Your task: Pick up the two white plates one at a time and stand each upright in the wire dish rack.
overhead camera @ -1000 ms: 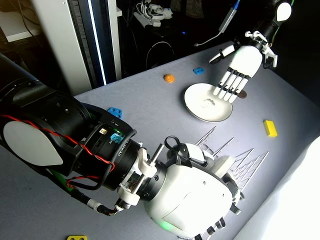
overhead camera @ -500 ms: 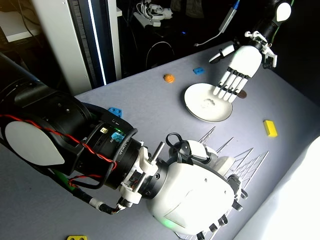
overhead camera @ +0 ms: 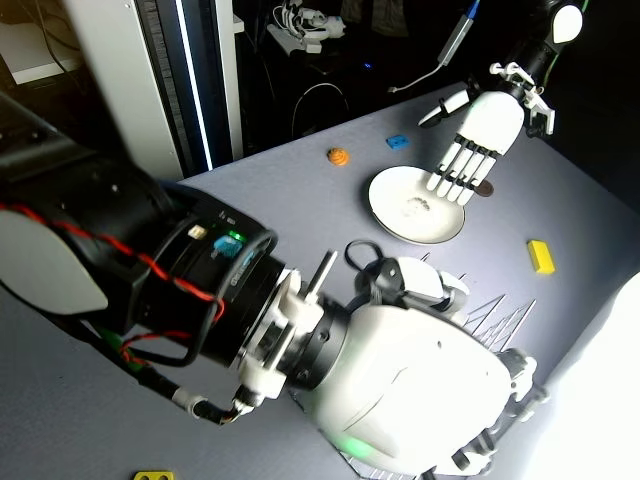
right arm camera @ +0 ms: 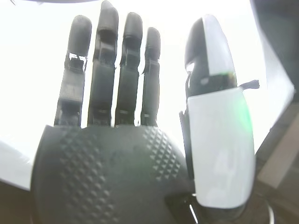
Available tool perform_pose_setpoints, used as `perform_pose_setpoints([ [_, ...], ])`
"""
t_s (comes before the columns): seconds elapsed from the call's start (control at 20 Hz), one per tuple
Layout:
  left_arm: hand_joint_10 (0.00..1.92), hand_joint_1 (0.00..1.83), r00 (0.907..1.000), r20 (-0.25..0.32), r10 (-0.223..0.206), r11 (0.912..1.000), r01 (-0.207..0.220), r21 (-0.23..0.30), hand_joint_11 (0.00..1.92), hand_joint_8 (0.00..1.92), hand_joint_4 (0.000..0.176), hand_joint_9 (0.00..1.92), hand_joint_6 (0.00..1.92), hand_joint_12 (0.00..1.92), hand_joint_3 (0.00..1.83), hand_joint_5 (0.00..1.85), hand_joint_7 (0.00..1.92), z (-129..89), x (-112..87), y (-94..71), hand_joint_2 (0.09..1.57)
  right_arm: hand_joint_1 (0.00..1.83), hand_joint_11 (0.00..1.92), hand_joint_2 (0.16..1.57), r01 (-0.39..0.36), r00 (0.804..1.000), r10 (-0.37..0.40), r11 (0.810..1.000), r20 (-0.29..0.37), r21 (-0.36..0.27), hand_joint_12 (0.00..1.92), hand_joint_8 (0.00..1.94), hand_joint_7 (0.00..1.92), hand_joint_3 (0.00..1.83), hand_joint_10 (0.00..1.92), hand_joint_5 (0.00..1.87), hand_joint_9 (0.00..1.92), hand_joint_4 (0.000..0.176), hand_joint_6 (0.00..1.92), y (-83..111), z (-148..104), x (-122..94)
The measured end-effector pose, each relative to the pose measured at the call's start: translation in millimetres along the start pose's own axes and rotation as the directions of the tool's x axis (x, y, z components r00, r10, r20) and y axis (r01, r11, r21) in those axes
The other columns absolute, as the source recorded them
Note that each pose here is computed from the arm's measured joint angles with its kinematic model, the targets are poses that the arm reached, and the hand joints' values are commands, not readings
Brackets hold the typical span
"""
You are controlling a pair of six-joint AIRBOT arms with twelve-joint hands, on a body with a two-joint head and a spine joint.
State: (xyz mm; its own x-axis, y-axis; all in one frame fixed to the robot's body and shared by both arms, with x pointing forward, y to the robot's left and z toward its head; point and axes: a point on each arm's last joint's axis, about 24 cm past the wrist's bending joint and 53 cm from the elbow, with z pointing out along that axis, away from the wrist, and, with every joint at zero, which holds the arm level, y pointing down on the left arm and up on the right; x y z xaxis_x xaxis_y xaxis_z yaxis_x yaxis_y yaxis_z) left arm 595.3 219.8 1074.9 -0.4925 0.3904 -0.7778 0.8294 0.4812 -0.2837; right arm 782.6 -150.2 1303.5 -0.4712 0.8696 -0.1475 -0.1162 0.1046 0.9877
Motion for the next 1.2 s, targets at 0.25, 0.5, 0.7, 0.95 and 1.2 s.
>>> perform_pose_setpoints([
  [0.25, 0.00, 0.00, 1.0000, 0.001, 0.000, 1.0000, 0.000, -0.004, 0.00, 0.00, 0.000, 0.00, 0.00, 0.00, 0.00, 0.04, 0.00, -1, -0.2, 1.4, 1.00, 1.06, 0.33, 1.07, 0.256, 0.963, -0.264, 0.959, -0.048, -0.121, 1.21, 0.01, 0.85, 0.00, 0.02, 0.76, 0.83, 0.000, 0.01, 24.0, -6, 27],
  [0.5, 0.00, 0.00, 1.0000, -0.002, -0.006, 0.9999, 0.006, -0.011, 0.00, 0.00, 0.000, 0.00, 0.00, 0.00, 0.00, 0.04, 0.00, -1, 1.9, 3.4, 1.00, 1.06, 0.31, 1.03, 0.620, 0.754, -0.656, 0.713, -0.001, -0.328, 1.14, 0.00, 0.82, 0.00, 0.00, 0.75, 0.80, 0.000, 0.00, 59.4, -26, 94],
  [0.7, 0.00, 0.00, 1.0000, -0.006, -0.006, 0.9999, 0.006, -0.013, 0.00, 0.00, 0.000, 0.00, 0.00, 0.00, 0.00, 0.03, 0.00, -1, 3.7, 4.0, 1.00, 1.05, 0.12, 1.02, 0.697, 0.664, -0.748, 0.606, 0.024, -0.382, 1.16, 0.00, 0.69, 0.00, 0.00, 0.64, 0.65, 0.000, 0.00, 59.5, -40, 136],
  [0.95, 0.00, 0.00, 0.9999, -0.009, -0.013, 0.9998, 0.013, -0.017, 0.00, 0.00, 0.000, 0.00, 0.00, 0.00, 0.00, 0.04, 0.00, -1, 6.0, 5.2, 1.00, 1.05, 0.00, 0.95, 0.770, 0.525, -0.849, 0.447, 0.054, -0.456, 0.77, 0.00, 0.27, 0.00, 0.00, 0.25, 0.26, 0.000, 0.00, 47.8, -67, 204],
  [1.2, 0.00, 0.00, 0.9990, -0.028, -0.035, 0.9990, 0.034, -0.030, 0.00, 0.00, 0.000, 0.00, 0.00, 0.00, 0.00, 0.04, 0.00, 0, 16.8, 8.5, 0.99, 1.05, 0.00, 0.91, 0.738, 0.494, -0.870, 0.423, -0.006, -0.525, 0.16, 0.00, 0.03, 0.00, 0.00, 0.06, 0.02, 0.000, 0.00, 31.5, -79, 260],
])
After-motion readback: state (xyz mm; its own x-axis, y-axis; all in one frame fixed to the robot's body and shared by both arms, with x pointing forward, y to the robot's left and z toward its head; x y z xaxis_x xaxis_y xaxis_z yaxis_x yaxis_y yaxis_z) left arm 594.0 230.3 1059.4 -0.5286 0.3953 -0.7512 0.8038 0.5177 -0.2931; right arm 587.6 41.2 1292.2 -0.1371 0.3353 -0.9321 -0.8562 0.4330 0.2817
